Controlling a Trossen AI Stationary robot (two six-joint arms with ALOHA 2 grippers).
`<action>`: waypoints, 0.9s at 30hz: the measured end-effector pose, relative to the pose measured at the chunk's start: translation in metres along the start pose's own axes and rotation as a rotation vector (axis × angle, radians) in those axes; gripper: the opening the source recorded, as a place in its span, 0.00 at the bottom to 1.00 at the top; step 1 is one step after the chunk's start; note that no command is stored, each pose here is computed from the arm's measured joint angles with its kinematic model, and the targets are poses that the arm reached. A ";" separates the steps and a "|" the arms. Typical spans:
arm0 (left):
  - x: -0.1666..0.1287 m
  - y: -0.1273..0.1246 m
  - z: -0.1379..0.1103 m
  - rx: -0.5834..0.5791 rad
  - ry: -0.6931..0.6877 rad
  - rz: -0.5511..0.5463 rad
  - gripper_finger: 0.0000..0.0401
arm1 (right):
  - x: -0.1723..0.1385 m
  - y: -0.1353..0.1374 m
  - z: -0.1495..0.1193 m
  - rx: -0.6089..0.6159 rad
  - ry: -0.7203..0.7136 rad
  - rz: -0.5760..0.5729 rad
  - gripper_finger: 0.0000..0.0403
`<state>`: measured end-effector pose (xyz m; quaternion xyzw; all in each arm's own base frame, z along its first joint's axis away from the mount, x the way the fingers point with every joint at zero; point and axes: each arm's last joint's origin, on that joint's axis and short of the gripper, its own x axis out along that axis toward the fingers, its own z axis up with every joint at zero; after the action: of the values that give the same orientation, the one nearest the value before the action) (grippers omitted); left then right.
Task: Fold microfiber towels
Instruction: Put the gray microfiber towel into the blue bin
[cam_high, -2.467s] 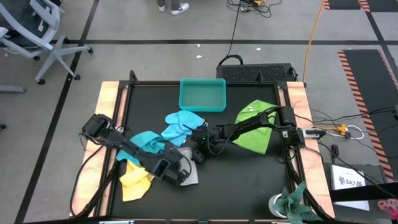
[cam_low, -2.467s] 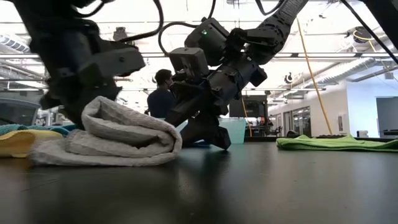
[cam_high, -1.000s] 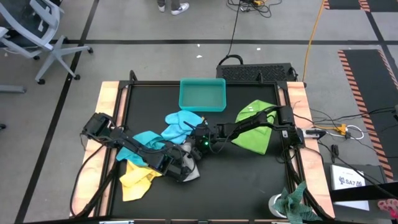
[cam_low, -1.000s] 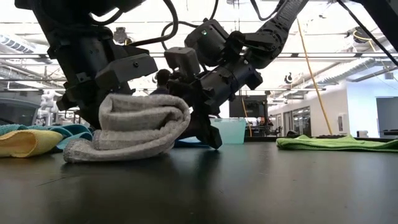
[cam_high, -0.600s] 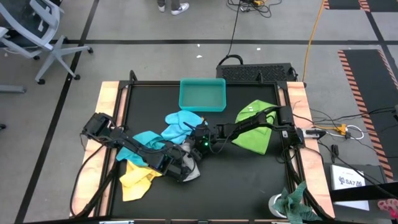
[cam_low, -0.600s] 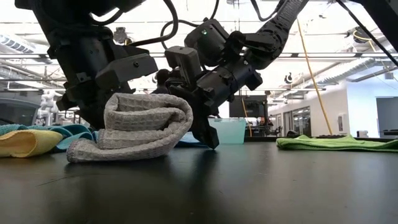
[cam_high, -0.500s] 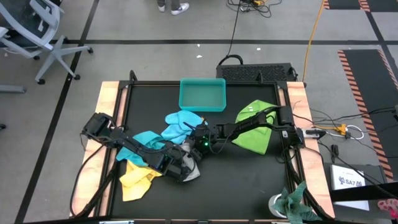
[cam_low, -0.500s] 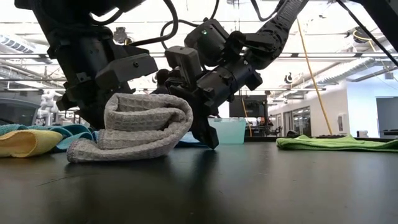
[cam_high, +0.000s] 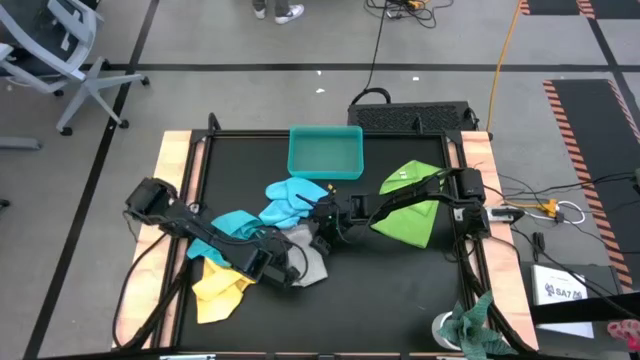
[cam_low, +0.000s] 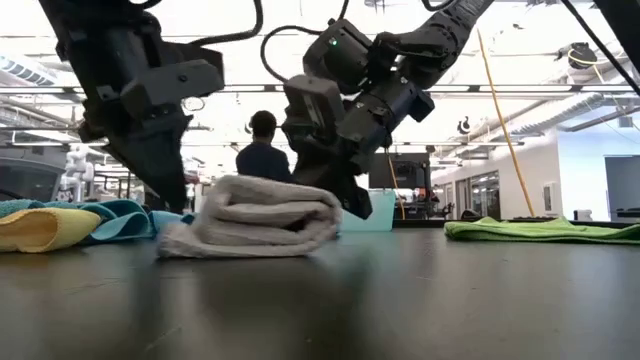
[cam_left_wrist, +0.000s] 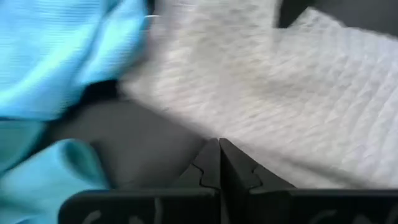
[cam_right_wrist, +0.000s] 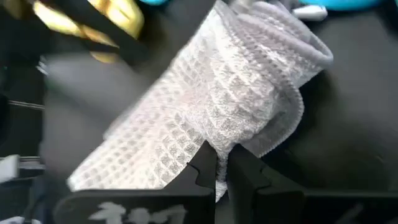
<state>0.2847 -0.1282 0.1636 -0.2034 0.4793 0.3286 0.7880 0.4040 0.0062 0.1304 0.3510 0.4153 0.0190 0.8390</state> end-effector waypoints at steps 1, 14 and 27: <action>-0.004 0.004 0.000 0.002 0.001 0.015 0.00 | 0.000 -0.001 -0.001 0.001 0.006 -0.008 0.01; -0.030 0.014 0.006 -0.067 -0.077 -0.002 0.00 | -0.001 -0.004 -0.003 -0.020 0.012 -0.065 0.01; -0.008 -0.001 0.010 -0.124 -0.012 -0.076 0.04 | 0.000 -0.002 -0.003 -0.007 0.006 -0.055 0.01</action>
<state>0.2890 -0.1249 0.1753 -0.2678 0.4452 0.3286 0.7887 0.4014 0.0061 0.1280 0.3363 0.4273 -0.0017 0.8392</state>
